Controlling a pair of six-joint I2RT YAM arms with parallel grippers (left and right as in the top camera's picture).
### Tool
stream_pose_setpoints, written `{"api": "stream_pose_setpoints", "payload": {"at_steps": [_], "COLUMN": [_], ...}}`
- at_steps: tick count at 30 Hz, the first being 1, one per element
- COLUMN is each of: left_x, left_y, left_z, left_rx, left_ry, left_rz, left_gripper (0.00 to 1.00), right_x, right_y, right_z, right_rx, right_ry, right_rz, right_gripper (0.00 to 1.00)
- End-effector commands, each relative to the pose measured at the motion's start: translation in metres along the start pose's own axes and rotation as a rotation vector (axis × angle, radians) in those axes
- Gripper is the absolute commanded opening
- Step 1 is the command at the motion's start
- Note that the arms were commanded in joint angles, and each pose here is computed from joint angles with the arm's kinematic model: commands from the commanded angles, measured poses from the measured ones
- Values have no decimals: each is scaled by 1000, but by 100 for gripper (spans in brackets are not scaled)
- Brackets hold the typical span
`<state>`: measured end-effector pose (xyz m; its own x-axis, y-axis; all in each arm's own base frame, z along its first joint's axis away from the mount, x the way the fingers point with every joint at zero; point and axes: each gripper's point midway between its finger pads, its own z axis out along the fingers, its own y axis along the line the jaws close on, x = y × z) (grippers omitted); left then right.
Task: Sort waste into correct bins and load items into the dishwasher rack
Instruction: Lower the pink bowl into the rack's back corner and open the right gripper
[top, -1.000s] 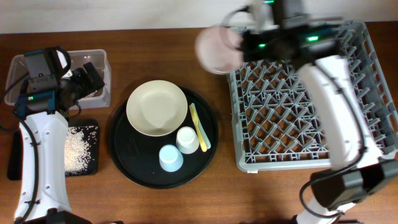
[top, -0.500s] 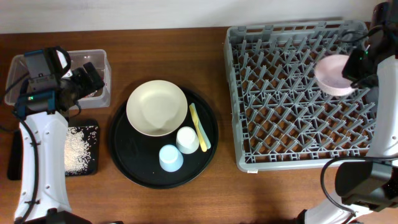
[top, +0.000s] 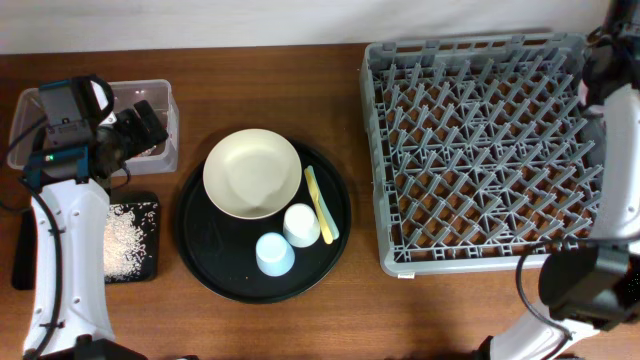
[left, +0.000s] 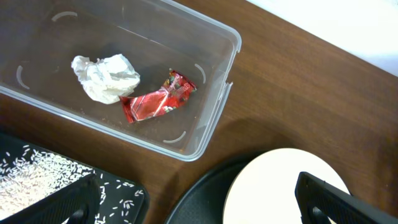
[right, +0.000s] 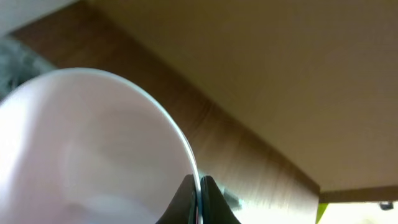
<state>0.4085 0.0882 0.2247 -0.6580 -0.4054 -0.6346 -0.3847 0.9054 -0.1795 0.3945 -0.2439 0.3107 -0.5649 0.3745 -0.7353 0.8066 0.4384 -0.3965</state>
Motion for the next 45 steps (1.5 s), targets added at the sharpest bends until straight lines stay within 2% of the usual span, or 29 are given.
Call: {"api": "stream_pose_setpoints", "payload": {"at_steps": [1,4,10,16,22,32,38,42,45], "left_x": [-6,-6,-6,-6,-6,-6,-6,-6,-6], "left_y": [0,0,0,0,0,0,0,0,0], "left_z": [-4,-4,-4,-4,-4,-4,-4,-4,-4], "left_rx": [3,3,3,3,3,3,3,3,3], "left_ry": [-19,-19,-19,-19,-19,-19,-19,-19,-19], "left_rz": [-1,-1,-1,-1,-1,-1,-1,-1,-1], "left_gripper": [99,99,99,99,99,99,99,99,99], "right_x": [-12,-27,-31,0,25,32,63,29,21], "right_y": [8,43,94,145,155,196,203,183,183], "right_z": [28,54,86,101,113,71,85,75,72], "right_rx": [142,141,142,109,108,87,83,253,268], "right_ry": [-61,-118,-174,-157,-130,-201,-174,-242,-260], "right_rz": [-80,-272,-485,-659,-738,-822,-876,-781,-807], "right_gripper": [4,4,4,4,4,4,4,4,4]}}
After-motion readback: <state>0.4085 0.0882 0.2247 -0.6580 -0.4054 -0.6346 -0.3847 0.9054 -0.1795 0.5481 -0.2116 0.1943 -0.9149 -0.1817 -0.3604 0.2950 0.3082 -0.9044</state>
